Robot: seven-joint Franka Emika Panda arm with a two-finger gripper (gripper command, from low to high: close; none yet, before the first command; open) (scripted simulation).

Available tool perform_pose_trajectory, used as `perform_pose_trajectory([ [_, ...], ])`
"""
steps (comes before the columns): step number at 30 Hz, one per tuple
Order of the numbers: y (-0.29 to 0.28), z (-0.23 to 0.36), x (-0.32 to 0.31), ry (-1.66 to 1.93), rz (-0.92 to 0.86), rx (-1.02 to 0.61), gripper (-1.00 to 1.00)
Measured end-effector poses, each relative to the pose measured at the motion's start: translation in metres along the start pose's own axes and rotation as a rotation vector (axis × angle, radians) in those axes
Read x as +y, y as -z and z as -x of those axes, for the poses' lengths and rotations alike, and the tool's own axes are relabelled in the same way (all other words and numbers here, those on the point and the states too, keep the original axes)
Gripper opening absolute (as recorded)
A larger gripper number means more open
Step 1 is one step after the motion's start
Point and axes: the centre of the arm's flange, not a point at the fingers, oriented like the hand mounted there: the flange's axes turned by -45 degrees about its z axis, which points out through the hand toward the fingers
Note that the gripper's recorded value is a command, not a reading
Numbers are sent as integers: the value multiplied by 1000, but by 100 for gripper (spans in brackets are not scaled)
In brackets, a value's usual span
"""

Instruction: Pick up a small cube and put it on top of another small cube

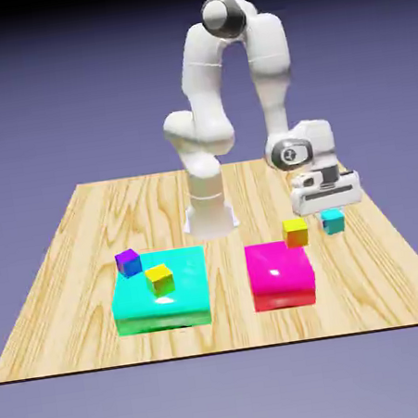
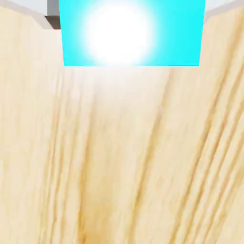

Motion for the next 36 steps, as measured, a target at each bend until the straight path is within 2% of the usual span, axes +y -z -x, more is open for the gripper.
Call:
perform_pose_trajectory([
  [24, 61, -146, 101, -161, 69, 154, -100],
  [36, 83, -187, 213, -361, 161, 153, -100],
])
